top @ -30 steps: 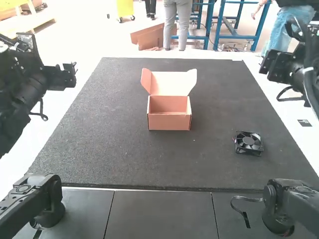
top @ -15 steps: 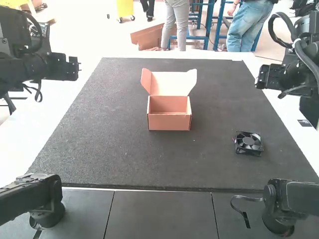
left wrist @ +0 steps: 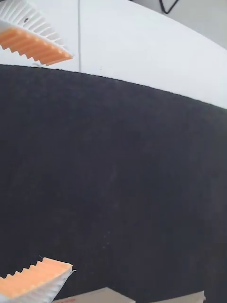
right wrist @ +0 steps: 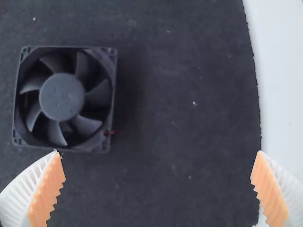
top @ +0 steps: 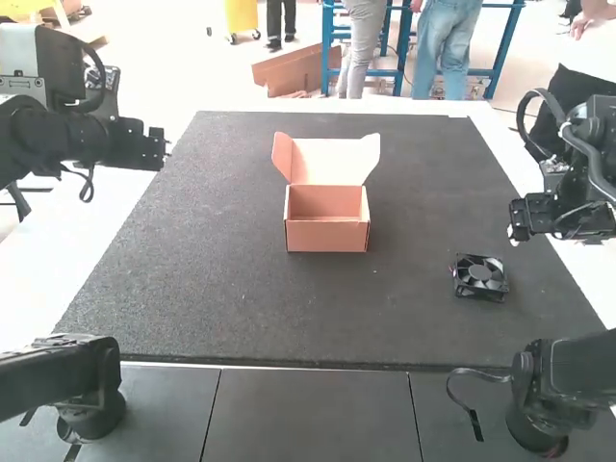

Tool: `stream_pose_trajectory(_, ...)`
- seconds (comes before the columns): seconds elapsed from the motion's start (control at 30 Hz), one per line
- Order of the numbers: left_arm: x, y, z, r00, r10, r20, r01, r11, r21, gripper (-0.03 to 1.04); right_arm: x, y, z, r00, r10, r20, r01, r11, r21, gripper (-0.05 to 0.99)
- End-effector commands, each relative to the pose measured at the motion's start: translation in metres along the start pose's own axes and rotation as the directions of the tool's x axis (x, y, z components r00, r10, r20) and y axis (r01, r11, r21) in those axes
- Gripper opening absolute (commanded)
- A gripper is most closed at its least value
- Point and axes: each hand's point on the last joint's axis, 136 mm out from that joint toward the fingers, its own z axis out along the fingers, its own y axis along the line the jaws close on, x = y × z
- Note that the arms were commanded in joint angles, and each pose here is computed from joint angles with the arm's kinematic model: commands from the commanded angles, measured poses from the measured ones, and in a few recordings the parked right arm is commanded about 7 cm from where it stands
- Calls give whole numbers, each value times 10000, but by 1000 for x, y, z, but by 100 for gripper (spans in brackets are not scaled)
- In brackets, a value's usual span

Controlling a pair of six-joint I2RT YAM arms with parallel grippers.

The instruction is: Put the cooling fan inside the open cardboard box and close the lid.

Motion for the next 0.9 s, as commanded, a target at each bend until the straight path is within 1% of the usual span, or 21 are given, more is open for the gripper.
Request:
stream_pose_trajectory(0.0,-7,-8,-4,9996,192,214,-197,9995,229,97,3,2,13,9974,-660,-290,649,9972,-383,90)
stream_pose_trajectory(0.07,-6,-13,-3,9996,231,186,-238,9989,394,97,8,7,26,9965,-610,-576,569,9959,-704,90)
stream_pose_trajectory(0.13,-4,-17,-2,9996,236,136,-242,9984,505,97,10,9,38,9952,-589,-783,526,9953,-813,90)
stream_pose_trajectory(0.3,-2,-21,-1,10000,7,55,-10,9982,603,97,12,12,64,9927,-239,-1185,130,9957,-921,90)
stream_pose_trajectory(0.43,-3,-21,-2,10000,-5,85,0,9982,601,97,7,11,79,9920,154,-1257,-255,9966,-789,90)
stream_pose_trajectory(0.53,-5,-20,-2,9999,-2,115,-5,9983,586,97,1,8,87,9934,251,-1118,-320,9977,-603,90)
stream_pose_trajectory(0.63,-4,-21,-2,9999,8,101,-14,9982,600,97,1,10,92,9920,318,-1222,-396,9973,-620,90)
stream_pose_trajectory(0.87,-7,-21,1,9999,4,131,-11,9982,599,97,8,5,104,9847,684,-1605,-743,9967,-313,90)
